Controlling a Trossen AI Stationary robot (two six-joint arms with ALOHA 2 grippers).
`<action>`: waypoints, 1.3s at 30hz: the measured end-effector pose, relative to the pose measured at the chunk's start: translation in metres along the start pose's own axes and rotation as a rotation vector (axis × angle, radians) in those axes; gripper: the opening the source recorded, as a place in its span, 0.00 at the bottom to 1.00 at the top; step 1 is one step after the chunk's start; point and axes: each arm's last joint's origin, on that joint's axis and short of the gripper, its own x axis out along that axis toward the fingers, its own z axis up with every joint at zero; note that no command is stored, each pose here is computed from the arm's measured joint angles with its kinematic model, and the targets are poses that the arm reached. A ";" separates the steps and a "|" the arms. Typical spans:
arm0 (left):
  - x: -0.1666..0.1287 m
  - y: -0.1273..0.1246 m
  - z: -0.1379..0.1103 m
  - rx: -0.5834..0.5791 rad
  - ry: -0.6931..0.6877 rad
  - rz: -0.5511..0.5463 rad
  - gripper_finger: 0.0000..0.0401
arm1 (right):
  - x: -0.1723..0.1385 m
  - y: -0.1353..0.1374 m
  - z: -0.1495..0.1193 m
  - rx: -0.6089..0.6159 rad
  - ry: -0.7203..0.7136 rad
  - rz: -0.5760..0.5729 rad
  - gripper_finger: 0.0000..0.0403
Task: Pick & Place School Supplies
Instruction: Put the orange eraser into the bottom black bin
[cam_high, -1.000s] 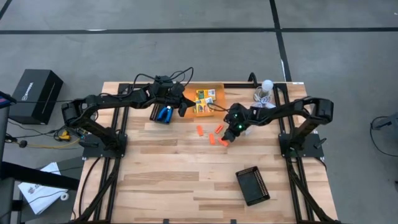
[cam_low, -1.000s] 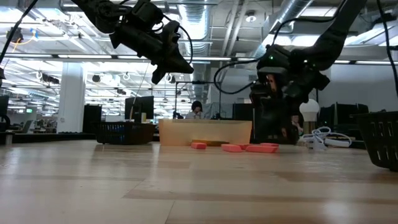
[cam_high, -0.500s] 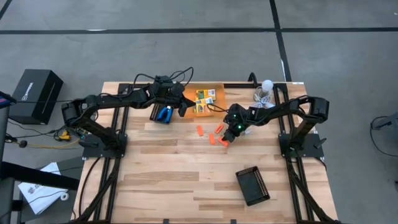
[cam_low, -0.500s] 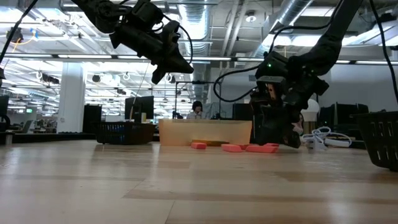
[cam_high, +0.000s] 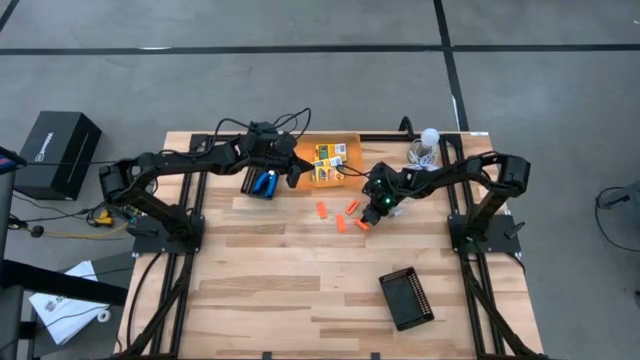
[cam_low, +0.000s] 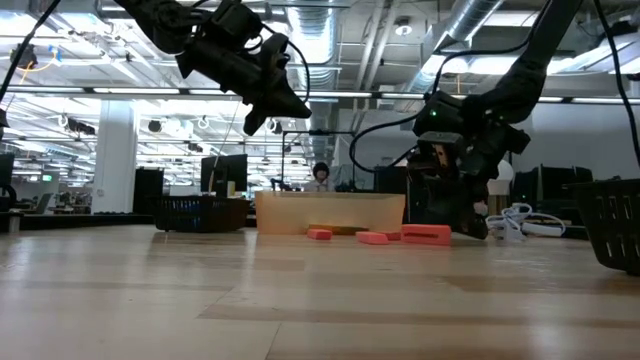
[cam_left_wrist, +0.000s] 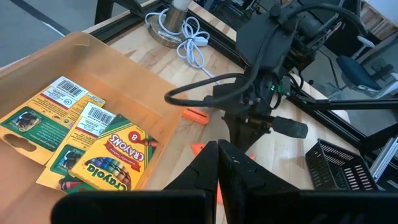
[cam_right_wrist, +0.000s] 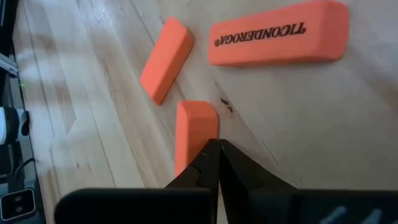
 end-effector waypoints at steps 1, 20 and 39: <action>0.000 0.001 -0.001 -0.002 0.004 0.001 0.00 | 0.000 0.000 0.000 0.000 -0.001 0.000 0.00; 0.002 0.007 -0.020 -0.040 0.054 -0.017 0.00 | -0.031 -0.007 0.021 0.036 -0.171 0.034 0.00; 0.002 0.007 -0.018 0.006 0.041 -0.030 0.00 | -0.054 0.045 -0.008 0.089 -0.197 -0.149 0.44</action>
